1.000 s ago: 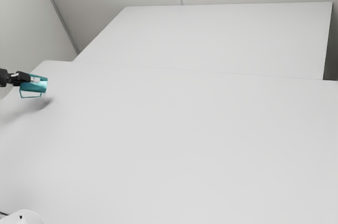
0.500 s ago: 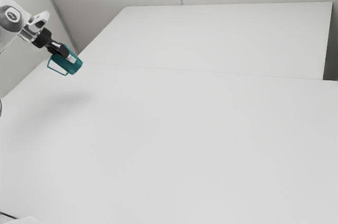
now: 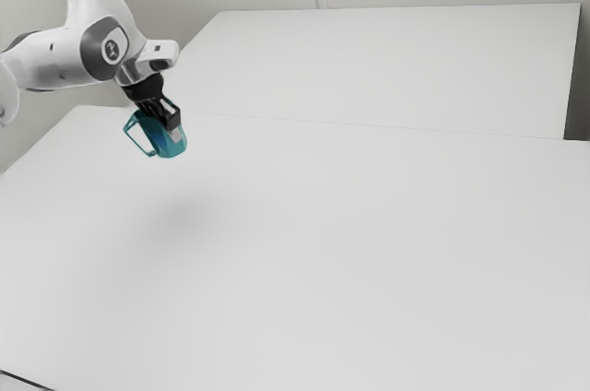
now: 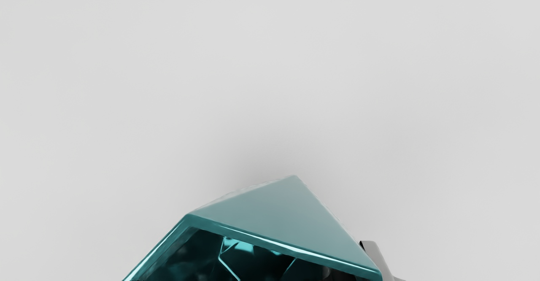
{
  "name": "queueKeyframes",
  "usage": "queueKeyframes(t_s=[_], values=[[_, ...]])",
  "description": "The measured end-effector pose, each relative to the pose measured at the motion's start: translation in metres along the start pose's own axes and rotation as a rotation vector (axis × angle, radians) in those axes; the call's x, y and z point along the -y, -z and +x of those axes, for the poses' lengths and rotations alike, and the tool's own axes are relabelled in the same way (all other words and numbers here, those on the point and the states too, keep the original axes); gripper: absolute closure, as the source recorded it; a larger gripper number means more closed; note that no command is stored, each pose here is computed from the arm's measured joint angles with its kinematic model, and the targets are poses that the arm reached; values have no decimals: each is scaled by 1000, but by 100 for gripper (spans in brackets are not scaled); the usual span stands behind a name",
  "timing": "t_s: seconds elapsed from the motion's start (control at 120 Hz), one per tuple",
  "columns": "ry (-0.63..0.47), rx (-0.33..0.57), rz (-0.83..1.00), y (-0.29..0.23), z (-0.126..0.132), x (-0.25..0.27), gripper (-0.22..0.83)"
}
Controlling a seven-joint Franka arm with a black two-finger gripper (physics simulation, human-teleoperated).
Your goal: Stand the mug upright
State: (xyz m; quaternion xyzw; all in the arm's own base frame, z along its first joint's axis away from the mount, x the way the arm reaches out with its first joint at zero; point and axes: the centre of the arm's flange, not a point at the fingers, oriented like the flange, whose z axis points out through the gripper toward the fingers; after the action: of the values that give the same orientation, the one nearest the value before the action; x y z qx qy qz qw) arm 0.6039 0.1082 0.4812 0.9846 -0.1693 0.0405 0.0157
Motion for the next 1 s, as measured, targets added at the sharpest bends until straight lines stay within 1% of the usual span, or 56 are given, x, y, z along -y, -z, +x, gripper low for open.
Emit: queueKeyframes(t_s=[0.2, 0.358, 0.567, 0.683, 1.0], values=[[6, -5, 19, -28, 13, -39, 78], [-12, -5, 54, -36, 24, -72, 79], [15, 3, 70, -60, 24, -86, 79], [29, 9, 69, -77, 18, -93, 79], [38, -45, 101, -110, 15, -106, 79]])
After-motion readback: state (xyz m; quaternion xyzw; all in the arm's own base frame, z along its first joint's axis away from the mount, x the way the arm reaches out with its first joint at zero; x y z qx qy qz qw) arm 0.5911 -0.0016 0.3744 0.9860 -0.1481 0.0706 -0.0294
